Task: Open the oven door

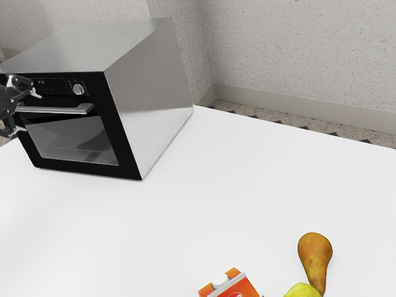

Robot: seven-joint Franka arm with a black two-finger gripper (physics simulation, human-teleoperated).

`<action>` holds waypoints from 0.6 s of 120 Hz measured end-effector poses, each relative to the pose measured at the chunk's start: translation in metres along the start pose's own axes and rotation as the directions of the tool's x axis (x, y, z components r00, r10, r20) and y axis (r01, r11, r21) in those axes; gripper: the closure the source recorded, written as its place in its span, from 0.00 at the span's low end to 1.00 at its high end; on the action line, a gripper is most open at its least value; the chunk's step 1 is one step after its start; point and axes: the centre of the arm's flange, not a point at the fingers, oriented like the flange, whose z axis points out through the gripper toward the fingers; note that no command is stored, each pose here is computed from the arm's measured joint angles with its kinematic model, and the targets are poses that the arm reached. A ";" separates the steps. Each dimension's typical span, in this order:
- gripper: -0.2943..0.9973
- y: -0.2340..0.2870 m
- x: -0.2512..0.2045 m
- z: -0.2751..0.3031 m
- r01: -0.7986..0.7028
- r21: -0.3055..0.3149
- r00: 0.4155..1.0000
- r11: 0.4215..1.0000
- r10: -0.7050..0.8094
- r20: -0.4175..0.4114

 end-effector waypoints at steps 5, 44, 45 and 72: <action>0.23 -0.001 0.001 0.004 -0.006 0.006 1.000 1.000 0.006 0.001; 0.23 0.010 0.005 0.032 -0.059 0.015 0.998 0.998 0.059 0.011; 0.23 0.010 0.004 0.032 -0.060 0.016 0.998 0.998 0.060 0.011; 0.23 0.003 0.000 0.050 -0.073 0.037 0.997 0.997 0.072 0.032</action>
